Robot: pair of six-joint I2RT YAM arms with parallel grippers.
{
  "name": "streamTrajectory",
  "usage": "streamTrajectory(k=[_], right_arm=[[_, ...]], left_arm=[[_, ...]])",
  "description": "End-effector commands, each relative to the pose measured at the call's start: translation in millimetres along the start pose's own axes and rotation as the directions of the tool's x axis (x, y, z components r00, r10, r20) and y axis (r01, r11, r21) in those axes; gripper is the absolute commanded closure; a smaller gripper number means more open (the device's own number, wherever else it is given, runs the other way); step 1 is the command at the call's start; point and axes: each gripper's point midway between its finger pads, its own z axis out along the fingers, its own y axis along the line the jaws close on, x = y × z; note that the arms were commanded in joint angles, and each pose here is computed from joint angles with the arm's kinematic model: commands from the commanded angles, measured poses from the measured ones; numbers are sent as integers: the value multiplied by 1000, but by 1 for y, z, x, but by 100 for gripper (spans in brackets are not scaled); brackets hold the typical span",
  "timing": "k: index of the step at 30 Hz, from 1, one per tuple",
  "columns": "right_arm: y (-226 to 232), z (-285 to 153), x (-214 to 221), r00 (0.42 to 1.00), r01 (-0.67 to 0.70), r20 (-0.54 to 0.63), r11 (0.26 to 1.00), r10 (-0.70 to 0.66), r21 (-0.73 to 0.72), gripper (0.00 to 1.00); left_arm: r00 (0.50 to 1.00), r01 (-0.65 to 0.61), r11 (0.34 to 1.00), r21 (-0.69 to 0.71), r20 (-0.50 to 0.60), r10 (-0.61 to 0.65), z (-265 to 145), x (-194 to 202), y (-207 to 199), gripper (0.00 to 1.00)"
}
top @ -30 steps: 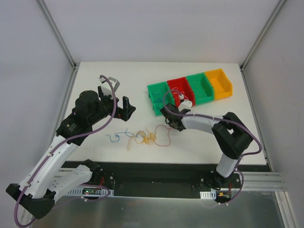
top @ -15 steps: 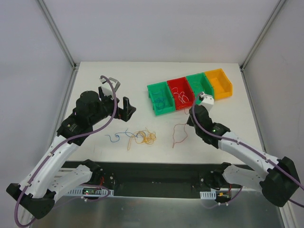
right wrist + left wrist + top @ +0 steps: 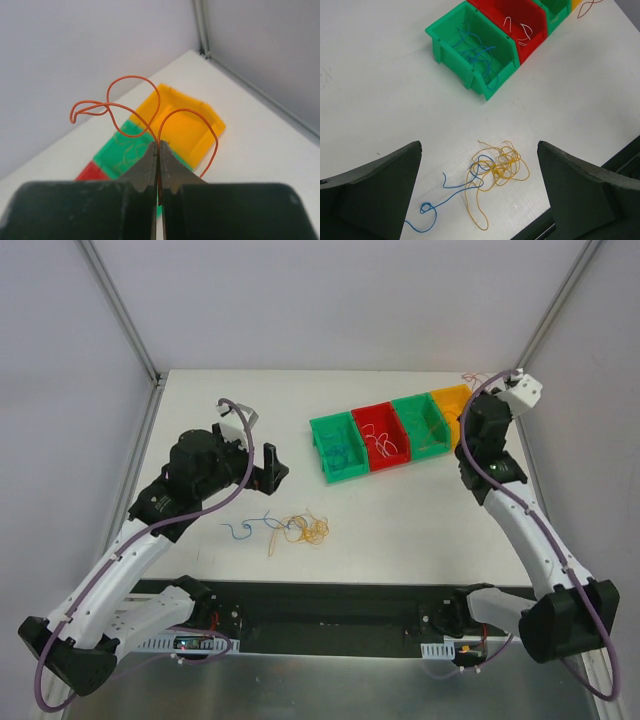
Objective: Untangle the cables
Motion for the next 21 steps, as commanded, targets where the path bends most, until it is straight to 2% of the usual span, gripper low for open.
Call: streamTrajectory(k=[1,3,7,12,18,21], right_arm=[[5,43,-54,985,-117,130,993,116,-1,100],[4,63,-61,982,-119,147,993,117,7,100],[1,98,-48,984,-33,174,999,27,30,100],[5,143,-23,994,21,106,1000,-21,-5,100],[5,166,-21,995,39,96,999,-38,-3,100],[7,171,-32,997,-6,83,1000,6,-2,100]], left_arm=[[1000,-4,1000,-17,22,5,6,-4,5,1],[1000,-5,1000,-13,9,5,11,-1,5,1],[1000,0,1000,5,-27,1,20,6,3,1],[998,12,1000,25,-69,-11,33,15,4,1],[995,28,1000,13,-95,-26,41,21,11,1],[994,27,1000,4,-104,-27,44,23,14,1]])
